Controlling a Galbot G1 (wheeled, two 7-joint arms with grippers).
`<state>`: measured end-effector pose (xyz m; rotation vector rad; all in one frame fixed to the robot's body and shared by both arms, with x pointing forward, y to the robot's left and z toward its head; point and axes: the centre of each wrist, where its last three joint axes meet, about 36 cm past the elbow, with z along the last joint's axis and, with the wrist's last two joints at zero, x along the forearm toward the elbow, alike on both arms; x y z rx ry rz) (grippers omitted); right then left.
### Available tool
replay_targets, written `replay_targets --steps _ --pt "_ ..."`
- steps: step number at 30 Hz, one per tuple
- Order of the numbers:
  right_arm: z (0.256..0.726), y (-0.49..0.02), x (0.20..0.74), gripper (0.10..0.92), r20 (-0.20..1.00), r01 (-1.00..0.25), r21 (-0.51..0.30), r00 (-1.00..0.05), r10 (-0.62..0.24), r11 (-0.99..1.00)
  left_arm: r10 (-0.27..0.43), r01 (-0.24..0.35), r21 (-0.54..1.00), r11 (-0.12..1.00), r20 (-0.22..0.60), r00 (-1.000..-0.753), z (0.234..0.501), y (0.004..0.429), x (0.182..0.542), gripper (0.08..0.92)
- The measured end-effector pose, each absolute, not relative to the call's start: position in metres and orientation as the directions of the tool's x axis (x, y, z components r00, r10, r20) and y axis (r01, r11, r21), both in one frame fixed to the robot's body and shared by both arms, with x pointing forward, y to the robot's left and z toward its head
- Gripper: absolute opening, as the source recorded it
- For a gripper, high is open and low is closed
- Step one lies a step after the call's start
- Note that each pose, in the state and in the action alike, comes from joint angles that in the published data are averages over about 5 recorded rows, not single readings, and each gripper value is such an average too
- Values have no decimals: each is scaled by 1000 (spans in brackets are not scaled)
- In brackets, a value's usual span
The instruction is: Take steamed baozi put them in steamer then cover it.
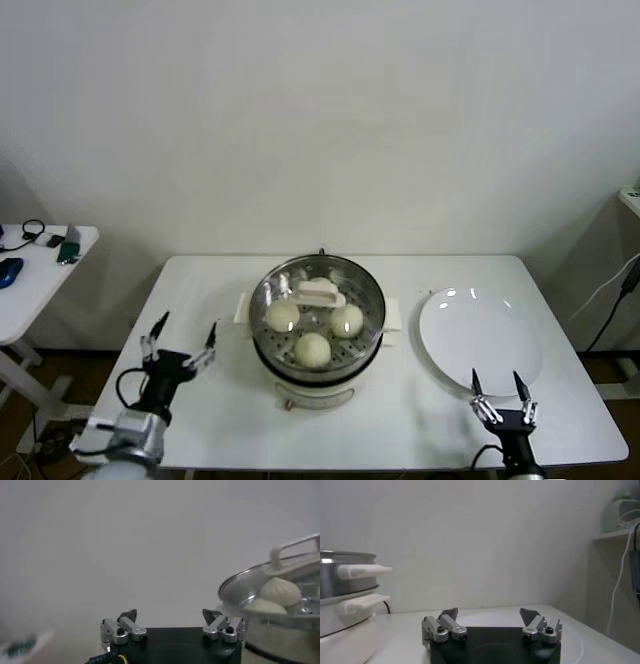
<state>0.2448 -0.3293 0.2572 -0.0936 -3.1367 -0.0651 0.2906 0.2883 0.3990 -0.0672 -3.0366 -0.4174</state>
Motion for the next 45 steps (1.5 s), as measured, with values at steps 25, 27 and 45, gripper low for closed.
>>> replay_targets --steps 25,27,45 --pt "255 -327 246 823 -4 50 38 -999 50 998 8 11 40 999 82 -997 290 302 249 823" --pt "254 -326 246 823 -4 48 40 -999 48 998 7 10 37 999 82 -997 288 302 248 823" --pt "255 -324 245 823 -6 47 46 -999 47 998 12 14 18 1000 69 -998 283 298 246 823"
